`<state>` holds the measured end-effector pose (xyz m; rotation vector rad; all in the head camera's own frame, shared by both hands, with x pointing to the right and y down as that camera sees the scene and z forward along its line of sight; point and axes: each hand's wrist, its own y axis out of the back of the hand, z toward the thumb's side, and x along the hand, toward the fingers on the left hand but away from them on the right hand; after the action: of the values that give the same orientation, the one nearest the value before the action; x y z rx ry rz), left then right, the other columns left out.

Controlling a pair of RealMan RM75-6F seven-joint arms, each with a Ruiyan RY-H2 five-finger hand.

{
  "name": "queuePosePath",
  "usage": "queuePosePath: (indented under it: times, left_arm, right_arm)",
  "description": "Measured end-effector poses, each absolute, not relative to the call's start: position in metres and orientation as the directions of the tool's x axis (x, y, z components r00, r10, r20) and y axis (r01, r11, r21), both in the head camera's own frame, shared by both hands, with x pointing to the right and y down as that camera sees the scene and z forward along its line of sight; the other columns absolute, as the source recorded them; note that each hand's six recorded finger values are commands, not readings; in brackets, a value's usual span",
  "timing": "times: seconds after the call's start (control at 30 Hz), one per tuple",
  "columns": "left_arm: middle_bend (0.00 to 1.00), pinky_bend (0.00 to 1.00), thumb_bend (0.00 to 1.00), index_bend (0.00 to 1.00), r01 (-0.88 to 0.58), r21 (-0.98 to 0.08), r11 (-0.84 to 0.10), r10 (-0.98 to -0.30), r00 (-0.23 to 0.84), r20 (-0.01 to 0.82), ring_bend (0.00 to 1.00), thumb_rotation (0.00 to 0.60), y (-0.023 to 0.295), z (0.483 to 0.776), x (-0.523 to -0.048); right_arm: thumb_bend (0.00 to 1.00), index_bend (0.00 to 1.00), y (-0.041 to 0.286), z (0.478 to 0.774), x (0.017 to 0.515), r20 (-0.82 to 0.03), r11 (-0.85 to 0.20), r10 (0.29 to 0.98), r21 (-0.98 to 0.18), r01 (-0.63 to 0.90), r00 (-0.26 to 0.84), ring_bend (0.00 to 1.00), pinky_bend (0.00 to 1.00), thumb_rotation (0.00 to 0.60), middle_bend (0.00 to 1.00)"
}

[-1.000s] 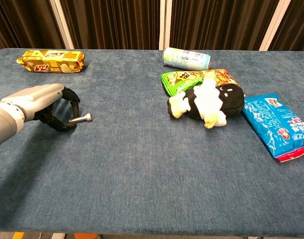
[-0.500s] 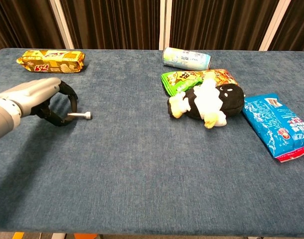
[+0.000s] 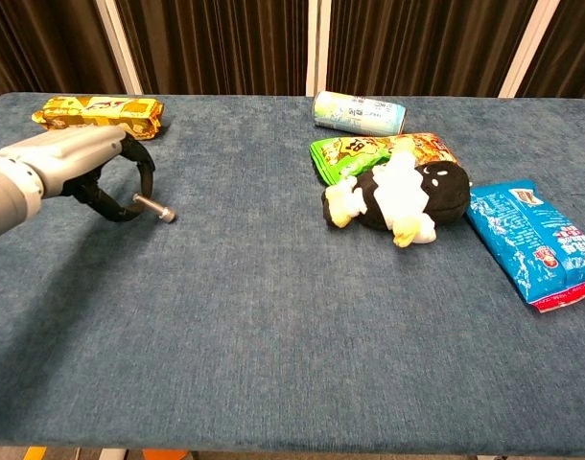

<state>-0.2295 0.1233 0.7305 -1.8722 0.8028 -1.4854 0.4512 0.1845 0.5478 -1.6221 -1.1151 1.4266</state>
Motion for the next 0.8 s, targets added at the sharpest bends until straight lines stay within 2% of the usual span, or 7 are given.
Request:
queuePosePath:
  times: [0.4,0.8]
  left_arm:
    - [0.22,0.0,0.41,0.55,-0.035,-0.782,-0.622,-0.768,0.221,0.601,0.0,0.6,0.113,0.722,-0.211]
    - [0.2,0.0,0.4,0.49,0.045,-0.768,-0.639,-0.742,0.229,0.63,0.0,0.6,0.111,0.724,-0.201]
  right_arm:
    - [0.16,0.08,0.185,0.551,0.454,-0.394,-0.392,0.919,-0.906,0.161,0.02,0.0,0.0,0.6,0.13]
    - [0.16,0.08,0.187,0.552,0.458,-0.397,-0.393,0.918,-0.904,0.168,0.013,0.0,0.0,0.6,0.13]
